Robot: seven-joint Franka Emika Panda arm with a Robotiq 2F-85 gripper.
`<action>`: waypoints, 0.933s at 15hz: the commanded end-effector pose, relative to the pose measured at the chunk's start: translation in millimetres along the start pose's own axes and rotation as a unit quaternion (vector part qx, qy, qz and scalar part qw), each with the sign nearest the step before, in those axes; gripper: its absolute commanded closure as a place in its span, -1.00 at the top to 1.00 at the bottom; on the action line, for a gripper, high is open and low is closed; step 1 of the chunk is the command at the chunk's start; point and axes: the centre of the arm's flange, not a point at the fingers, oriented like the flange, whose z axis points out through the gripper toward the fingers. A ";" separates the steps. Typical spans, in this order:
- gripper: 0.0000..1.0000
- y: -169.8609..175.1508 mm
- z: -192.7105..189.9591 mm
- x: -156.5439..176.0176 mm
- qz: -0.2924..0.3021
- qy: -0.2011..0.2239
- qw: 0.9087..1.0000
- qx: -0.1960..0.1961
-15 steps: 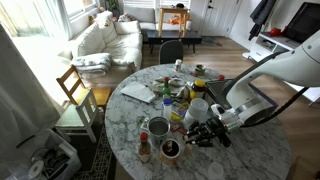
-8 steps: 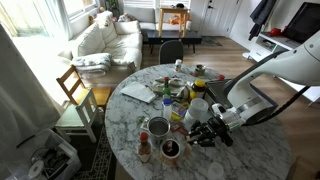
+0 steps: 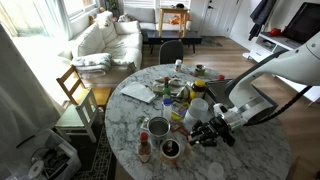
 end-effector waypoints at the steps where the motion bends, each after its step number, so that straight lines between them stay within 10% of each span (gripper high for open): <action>1: -0.85 -5.6 -4.7 -17.6 -0.020 -0.013 1.000 -0.020; 14: -0.85 21.1 11.8 -3.0 -0.046 0.022 0.998 -0.043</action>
